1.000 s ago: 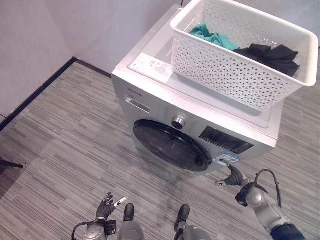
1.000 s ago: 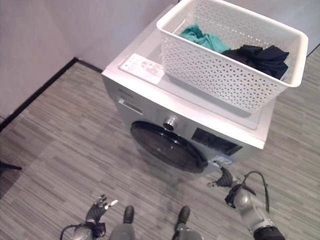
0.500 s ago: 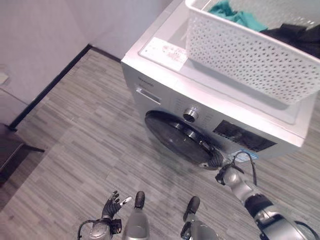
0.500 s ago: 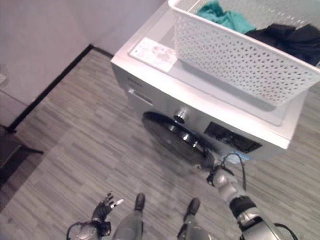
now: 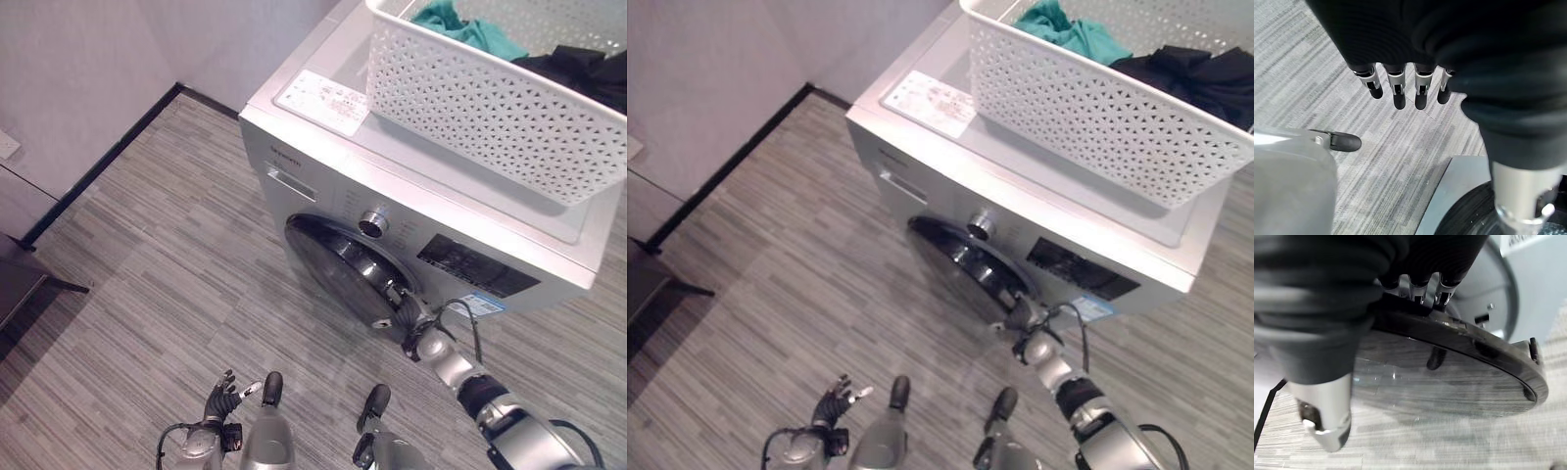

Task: Grab the laundry basket,head to the washer,open it,put in the laundry and shut it.

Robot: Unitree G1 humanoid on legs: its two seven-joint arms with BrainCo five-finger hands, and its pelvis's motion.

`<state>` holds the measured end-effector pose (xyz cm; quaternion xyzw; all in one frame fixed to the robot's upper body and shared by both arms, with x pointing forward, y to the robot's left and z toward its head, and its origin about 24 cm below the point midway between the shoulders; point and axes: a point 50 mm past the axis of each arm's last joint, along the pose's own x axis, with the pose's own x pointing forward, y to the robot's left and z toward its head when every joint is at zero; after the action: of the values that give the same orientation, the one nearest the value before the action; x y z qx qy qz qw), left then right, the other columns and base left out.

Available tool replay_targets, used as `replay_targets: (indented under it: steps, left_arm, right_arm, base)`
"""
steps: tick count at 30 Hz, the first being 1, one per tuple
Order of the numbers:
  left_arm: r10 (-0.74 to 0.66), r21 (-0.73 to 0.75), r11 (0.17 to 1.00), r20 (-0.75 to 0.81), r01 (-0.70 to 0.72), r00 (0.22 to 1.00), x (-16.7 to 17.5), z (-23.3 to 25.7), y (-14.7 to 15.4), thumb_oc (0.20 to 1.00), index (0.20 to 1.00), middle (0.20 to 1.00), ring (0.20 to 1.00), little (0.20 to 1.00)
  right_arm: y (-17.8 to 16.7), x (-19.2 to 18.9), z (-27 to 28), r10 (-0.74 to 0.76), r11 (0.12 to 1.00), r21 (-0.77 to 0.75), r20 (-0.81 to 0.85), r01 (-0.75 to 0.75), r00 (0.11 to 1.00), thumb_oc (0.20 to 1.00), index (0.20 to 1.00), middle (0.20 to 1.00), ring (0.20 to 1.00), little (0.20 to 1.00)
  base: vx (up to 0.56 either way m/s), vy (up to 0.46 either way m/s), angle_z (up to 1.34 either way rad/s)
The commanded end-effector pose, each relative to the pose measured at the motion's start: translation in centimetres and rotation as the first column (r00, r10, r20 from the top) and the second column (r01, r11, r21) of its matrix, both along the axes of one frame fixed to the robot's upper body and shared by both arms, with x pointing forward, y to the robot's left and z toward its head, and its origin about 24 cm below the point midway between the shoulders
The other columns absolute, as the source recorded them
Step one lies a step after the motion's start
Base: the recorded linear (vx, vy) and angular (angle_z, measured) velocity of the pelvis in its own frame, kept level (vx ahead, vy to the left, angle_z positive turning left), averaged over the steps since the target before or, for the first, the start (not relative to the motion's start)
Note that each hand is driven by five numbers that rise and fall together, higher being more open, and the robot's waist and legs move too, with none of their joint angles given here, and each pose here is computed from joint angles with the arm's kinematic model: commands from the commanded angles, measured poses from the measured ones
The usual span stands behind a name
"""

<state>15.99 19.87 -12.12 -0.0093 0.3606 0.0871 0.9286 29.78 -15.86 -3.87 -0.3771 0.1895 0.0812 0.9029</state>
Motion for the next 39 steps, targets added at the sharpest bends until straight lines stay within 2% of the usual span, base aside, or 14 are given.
replay_targets:
  steps: [1,7,13,14,20,21,23,24,26,29,31,32,37,39]
  left_arm:
    - [-0.039,0.033,0.999,-0.033,0.04,0.999,-0.1,-0.5,-1.0,1.0,1.0,1.0,1.0,1.0]
    - [-0.004,0.054,0.998,-0.073,0.008,0.997,-0.3,-1.1,-1.9,1.0,1.0,1.0,1.0,1.0]
    - [-0.076,0.031,0.997,-0.023,0.077,0.997,0.9,-0.5,-3.1,1.0,1.0,1.0,1.0,1.0]
    - [-0.155,0.049,0.987,-0.004,0.155,0.988,1.5,-0.2,-3.6,1.0,1.0,1.0,1.0,1.0]
    - [-0.239,0.078,0.967,-0.028,0.241,0.971,1.2,-0.4,-4.2,1.0,1.0,1.0,1.0,1.0]
    - [-0.321,0.121,0.941,0.009,0.317,0.947,2.1,0.3,-4.7,1.0,1.0,1.0,1.0,1.0]
    - [-0.42,0.171,0.898,0.057,0.406,0.906,2.8,1.3,-5.3,1.0,1.0,1.0,1.0,1.0]
    - [-0.47,0.18,0.875,0.088,0.45,0.878,3.0,1.9,-5.6,1.0,1.0,1.0,1.0,1.0]
    - [-0.516,0.199,0.85,0.135,0.487,0.846,3.6,2.9,-5.9,1.0,1.0,1.0,1.0,1.0]
    - [-0.638,0.327,0.763,0.238,0.558,0.732,5.3,5.8,-6.0,1.0,1.0,1.0,1.0,1.0]
    - [-0.658,0.43,0.746,0.359,0.509,0.662,6.5,9.2,-5.2,1.0,1.0,1.0,1.0,1.0]
    - [-0.693,0.488,0.719,0.457,0.494,0.557,6.7,12.4,-5.0,1.0,1.0,1.0,1.0,1.0]
    - [-0.658,0.347,0.727,0.601,0.592,0.455,6.4,15.4,-6.7,1.0,1.0,1.0,1.0,1.0]
    - [-0.62,0.239,0.727,0.63,0.644,0.467,6.4,15.3,-7.4,1.0,1.0,1.0,1.0,1.0]
  right_arm:
    - [9.6,-2.0,-1.4,0.253,0.952,0.197,-0.087,-0.232,0.964,1.0,1.0,1.0,1.0,1.0]
    - [12.6,-2.9,-2.0,0.273,0.926,0.309,-0.15,-0.217,0.95,1.0,1.0,1.0,1.0,1.0]
    - [10.3,-2.3,-2.7,0.153,0.946,0.314,-0.201,-0.084,0.968,1.0,1.0,1.0,1.0,1.0]
    - [9.2,-2.1,-3.1,0.082,0.944,0.329,-0.237,0.001,0.968,1.0,1.0,1.0,1.0,1.0]
    - [8.1,-4.1,-5.0,0.014,0.909,0.396,-0.341,0.13,0.94,1.0,1.0,1.0,1.0,1.0]
    - [7.6,-4.5,-5.3,-0.039,0.861,0.459,-0.369,0.219,0.928,1.0,1.0,1.0,1.0,1.0]
    - [6.8,-4.4,-5.4,-0.08,0.834,0.483,-0.372,0.267,0.925,1.0,1.0,1.0,1.0,1.0]
    - [6.1,-4.2,-5.3,-0.121,0.79,0.521,-0.383,0.323,0.916,1.0,1.0,1.0,1.0,1.0]
    - [5.0,-4.0,-5.4,-0.198,0.716,0.562,-0.405,0.414,0.892,1.0,1.0,1.0,1.0,1.0]
    - [3.4,-4.0,-5.4,-0.243,0.729,0.532,-0.387,0.431,0.889,1.0,1.0,1.0,1.0,1.0]
    - [2.3,-4.8,-6.0,-0.258,0.755,0.492,-0.385,0.433,0.886,1.0,1.0,1.0,1.0,1.0]
    - [1.0,-6.6,-7.3,-0.273,0.773,0.434,-0.43,0.462,0.861,1.0,1.0,1.0,1.0,1.0]
    - [-2.6,-10.9,-9.6,-0.328,0.813,0.273,-0.515,0.514,0.792,1.0,1.0,1.0,1.0,1.0]
    - [-3.7,-12.7,-10.4,-0.341,0.831,0.201,-0.552,0.518,0.761,1.0,1.0,1.0,1.0,1.0]
  base:
    - [-0.03,-0.147,-0.08]
    - [-0.09,-0.152,-0.05]
    - [-0.1,-0.088,0.8]
    - [-0.06,-0.022,1.8]
    - [0.12,0.168,0.95]
    - [0.09,0.249,1.01]
    - [0.04,0.24,1.07]
    - [0.0,0.234,0.92]
    - [-0.03,0.263,0.51]
    - [-0.05,0.13,0.34]
    - [-0.01,0.004,0.51]
    - [0.01,-0.036,0.1]
    - [0.04,-0.067,-0.04]
    - [0.08,-0.102,-0.11]
